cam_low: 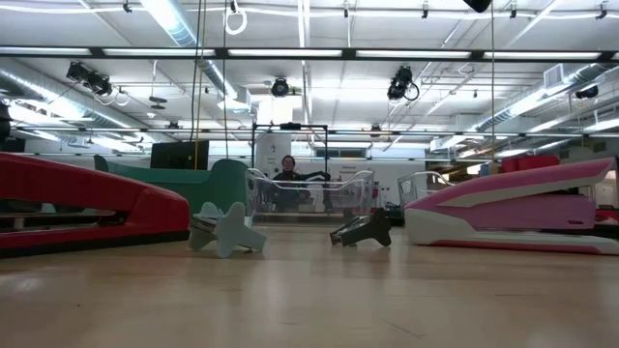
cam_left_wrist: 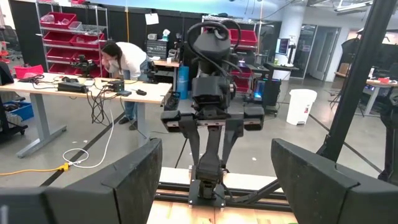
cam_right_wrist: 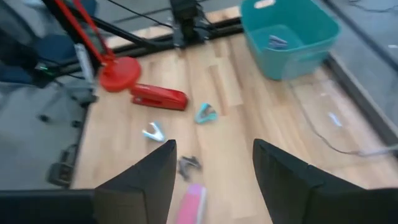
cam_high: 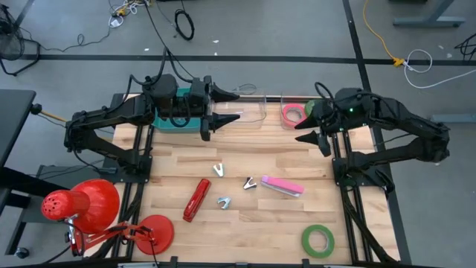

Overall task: Pick and place Stapler, Stapler remover, tape
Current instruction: Put the pink stapler into the left transparent bin

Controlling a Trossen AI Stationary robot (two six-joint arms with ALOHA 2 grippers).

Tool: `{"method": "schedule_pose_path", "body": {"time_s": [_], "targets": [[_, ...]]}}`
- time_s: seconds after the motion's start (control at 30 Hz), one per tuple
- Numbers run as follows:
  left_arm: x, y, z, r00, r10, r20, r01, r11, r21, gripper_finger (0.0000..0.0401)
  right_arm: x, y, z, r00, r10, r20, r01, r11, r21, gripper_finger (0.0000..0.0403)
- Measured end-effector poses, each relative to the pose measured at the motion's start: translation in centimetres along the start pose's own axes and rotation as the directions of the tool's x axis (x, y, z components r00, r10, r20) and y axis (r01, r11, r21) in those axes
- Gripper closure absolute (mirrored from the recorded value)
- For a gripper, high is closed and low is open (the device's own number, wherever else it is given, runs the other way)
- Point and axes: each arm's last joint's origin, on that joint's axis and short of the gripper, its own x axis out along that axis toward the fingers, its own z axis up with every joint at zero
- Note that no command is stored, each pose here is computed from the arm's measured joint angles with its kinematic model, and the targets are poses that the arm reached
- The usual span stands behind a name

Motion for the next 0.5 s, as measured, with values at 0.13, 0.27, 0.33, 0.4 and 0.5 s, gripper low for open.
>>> {"method": "schedule_pose_path", "body": {"time_s": [0.13, 0.27, 0.33, 0.4, 0.5], "targets": [[0.0, 0.0, 0.0, 1.000, 0.000, 0.000, 0.000, 1.000, 0.000, 0.0097, 0.1, 0.7, -0.2, 0.999, -0.049, -0.008, 0.049, 0.998, -0.034, 0.0190], [0.0, 0.0, 0.0, 1.000, 0.000, 0.000, 0.000, 1.000, 0.000, 0.0097, 0.2, 1.6, -0.4, 0.998, -0.057, -0.008, 0.057, 0.996, -0.064, 0.0190], [0.0, 0.0, 0.0, 1.000, 0.000, 0.000, 0.000, 1.000, 0.000, 0.0097, 0.2, 2.0, -0.5, 0.998, -0.060, -0.008, 0.059, 0.996, -0.074, 0.0190], [0.0, 0.0, 0.0, 1.000, 0.000, 0.000, 0.000, 1.000, 0.000, 0.0097, 0.2, 2.4, -0.6, 0.999, -0.052, -0.009, 0.051, 0.996, -0.073, 0.0190], [0.0, 0.0, 0.0, 1.000, 0.000, -0.001, 0.000, 1.000, 0.000, 0.0097, 0.3, 3.0, -0.7, 1.000, -0.023, -0.018, 0.021, 0.997, -0.069, 0.0190]]}}
